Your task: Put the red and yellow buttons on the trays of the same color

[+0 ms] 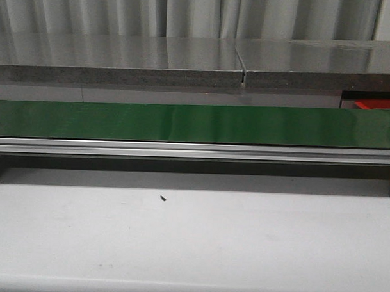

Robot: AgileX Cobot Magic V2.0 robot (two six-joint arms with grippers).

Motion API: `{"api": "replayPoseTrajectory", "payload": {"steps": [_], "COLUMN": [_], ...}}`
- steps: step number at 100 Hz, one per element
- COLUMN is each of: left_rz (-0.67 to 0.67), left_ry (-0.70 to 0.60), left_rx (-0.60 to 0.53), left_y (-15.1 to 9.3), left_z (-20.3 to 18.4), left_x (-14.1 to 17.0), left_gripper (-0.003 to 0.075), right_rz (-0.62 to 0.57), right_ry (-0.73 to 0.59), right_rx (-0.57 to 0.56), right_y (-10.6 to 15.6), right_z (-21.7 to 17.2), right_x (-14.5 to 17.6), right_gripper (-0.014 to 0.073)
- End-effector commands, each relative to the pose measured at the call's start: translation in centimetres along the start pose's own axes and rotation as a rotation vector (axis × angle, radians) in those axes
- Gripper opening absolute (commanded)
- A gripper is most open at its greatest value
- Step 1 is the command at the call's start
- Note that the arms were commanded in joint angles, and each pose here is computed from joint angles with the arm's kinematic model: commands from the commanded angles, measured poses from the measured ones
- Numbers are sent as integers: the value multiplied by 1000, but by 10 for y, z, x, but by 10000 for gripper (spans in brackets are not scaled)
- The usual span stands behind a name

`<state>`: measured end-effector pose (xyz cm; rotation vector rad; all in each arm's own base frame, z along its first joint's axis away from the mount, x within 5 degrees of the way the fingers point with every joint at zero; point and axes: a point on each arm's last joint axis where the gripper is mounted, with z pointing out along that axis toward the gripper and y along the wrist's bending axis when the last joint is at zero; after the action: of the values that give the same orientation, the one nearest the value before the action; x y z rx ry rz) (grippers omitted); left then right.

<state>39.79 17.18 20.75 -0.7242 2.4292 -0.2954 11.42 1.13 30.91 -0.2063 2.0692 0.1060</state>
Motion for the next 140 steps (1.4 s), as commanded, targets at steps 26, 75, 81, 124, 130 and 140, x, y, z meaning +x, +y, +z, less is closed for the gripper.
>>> {"api": "replayPoseTrajectory", "payload": {"steps": [26,75,81,124,130,140], "left_rz": [-20,-31,-31,46,61,118], "left_ry": [-68,-34,-34,-52,-82,-116], "left_rx": [43,40,40,82,91,111], "left_y": [-10,-5,-5,-24,-30,-44], "left_z": [-5,11,11,-33,-51,-79], "left_x": [-21,-19,-19,-24,-26,-27], "left_gripper": [640,482,423,-19,-19,-19], "right_rz": [3,3,3,3,3,3], "right_ry": [-82,-82,-82,-82,-82,-82], "right_rx": [20,20,20,20,20,20], "right_y": [-1,-1,-1,-1,-1,-1], "right_z": [-5,-5,-5,-5,-5,-5], "right_x": [-12,-12,-12,-12,-12,-12], "right_gripper": [-97,-97,-97,-97,-97,-97]}}
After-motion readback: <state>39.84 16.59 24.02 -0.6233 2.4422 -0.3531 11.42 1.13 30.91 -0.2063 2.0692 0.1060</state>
